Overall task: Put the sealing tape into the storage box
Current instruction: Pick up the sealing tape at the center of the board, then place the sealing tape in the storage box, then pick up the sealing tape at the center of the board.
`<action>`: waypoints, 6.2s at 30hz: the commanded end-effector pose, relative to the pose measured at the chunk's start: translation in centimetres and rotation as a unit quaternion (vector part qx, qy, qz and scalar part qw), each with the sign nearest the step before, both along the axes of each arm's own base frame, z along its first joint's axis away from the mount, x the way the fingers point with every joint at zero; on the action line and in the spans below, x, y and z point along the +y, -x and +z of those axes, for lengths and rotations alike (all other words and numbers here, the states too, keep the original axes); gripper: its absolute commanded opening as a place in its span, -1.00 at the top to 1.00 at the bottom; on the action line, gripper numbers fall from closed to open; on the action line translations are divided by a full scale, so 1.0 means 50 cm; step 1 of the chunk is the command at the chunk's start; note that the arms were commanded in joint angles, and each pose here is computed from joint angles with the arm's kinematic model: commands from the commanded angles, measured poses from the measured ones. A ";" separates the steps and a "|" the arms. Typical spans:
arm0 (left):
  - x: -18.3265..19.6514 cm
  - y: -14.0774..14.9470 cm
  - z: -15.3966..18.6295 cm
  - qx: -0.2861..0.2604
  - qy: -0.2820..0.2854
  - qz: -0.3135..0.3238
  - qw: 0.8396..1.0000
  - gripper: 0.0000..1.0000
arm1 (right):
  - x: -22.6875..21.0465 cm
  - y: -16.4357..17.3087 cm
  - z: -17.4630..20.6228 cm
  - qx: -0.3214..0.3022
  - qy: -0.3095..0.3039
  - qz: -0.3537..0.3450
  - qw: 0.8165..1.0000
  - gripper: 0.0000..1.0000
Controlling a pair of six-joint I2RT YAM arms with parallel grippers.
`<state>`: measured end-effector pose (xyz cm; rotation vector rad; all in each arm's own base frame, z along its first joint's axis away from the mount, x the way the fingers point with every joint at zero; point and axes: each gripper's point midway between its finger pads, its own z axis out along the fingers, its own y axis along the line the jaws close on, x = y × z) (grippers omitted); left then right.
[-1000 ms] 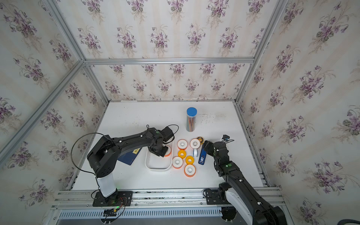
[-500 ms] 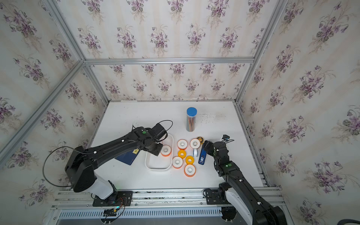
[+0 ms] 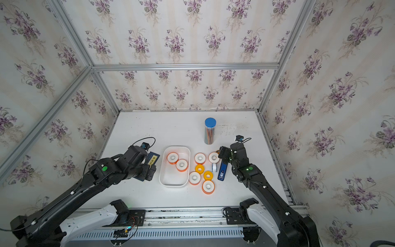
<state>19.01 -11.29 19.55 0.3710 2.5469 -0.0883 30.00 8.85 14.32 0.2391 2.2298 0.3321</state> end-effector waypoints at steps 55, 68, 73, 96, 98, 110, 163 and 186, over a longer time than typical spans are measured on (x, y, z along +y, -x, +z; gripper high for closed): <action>-0.001 -0.007 0.011 -0.026 0.014 0.001 1.000 -1.00 | 0.133 -0.024 -0.201 0.187 0.207 0.097 0.955 -0.39; -0.001 -0.004 0.018 -0.032 0.024 0.000 0.999 -1.00 | 0.204 0.016 -0.074 0.132 0.159 0.162 0.965 -0.36; 0.003 -0.004 0.024 -0.041 0.027 0.004 0.999 -1.00 | 0.264 0.047 -0.008 0.103 0.124 0.208 0.965 -0.35; 0.024 0.003 0.055 -0.083 0.051 0.018 0.995 -1.00 | 0.557 0.183 -0.069 0.134 0.070 0.381 0.912 -0.34; 0.027 0.003 0.058 -0.085 0.050 0.019 0.995 -1.00 | 0.570 0.189 -0.083 0.140 0.071 0.387 0.909 -0.34; 0.031 0.004 0.061 -0.090 0.052 0.023 0.994 -1.00 | 0.601 0.193 -0.167 0.176 0.083 0.396 0.898 -0.31; 0.000 0.009 0.047 -0.066 0.057 -0.012 0.996 -1.00 | 0.500 0.118 0.031 0.007 0.115 0.306 0.945 -0.66; -0.375 0.044 -0.024 0.043 0.049 -0.188 0.980 -0.74 | -0.028 0.074 -0.047 -0.067 0.014 -0.042 0.997 -0.67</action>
